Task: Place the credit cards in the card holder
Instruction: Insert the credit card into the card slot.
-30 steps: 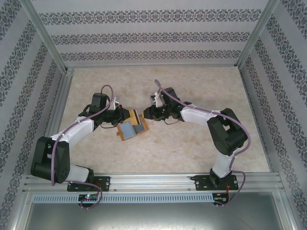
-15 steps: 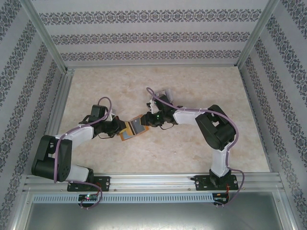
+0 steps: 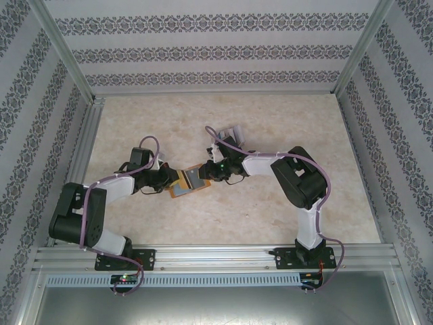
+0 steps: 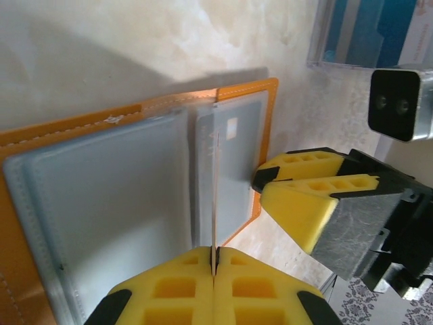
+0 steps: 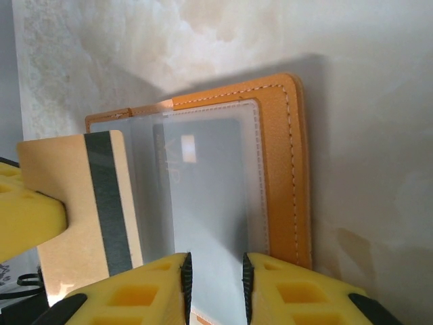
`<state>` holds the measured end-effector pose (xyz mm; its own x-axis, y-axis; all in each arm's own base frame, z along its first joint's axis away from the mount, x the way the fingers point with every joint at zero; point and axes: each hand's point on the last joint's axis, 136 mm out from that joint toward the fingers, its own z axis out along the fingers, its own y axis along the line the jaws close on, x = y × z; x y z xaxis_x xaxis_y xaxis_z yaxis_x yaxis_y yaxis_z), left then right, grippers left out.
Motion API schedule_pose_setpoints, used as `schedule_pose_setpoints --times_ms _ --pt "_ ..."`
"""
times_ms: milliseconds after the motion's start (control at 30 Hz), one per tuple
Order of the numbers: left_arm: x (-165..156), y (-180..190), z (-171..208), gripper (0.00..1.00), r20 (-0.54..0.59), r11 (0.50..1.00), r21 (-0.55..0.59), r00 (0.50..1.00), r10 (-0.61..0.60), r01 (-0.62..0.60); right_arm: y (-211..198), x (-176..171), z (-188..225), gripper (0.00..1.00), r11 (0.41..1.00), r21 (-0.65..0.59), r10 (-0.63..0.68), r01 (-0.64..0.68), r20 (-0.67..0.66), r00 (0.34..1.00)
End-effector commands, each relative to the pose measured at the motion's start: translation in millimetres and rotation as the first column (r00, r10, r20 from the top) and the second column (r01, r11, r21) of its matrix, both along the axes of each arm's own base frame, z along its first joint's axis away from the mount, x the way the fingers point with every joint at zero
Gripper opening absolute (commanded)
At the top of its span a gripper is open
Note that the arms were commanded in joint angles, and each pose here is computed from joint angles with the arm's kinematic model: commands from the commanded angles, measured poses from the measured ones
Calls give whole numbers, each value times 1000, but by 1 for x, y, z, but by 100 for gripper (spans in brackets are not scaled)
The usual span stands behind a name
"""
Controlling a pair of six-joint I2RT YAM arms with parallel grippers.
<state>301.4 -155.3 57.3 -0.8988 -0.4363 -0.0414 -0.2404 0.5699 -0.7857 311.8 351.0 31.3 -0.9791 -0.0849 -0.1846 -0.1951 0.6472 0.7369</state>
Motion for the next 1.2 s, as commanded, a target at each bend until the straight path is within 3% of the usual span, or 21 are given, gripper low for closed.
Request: schedule_pose_setpoints --times_ms 0,1167 --pt "6 1 -8 0 35 1000 -4 999 -13 13 0 2 -5 29 1000 -14 -1 1 12 1000" --pt "-1 0 -40 0 -27 999 7 999 -36 36 -2 0 -2 30 1000 -12 -5 5 7 1000"
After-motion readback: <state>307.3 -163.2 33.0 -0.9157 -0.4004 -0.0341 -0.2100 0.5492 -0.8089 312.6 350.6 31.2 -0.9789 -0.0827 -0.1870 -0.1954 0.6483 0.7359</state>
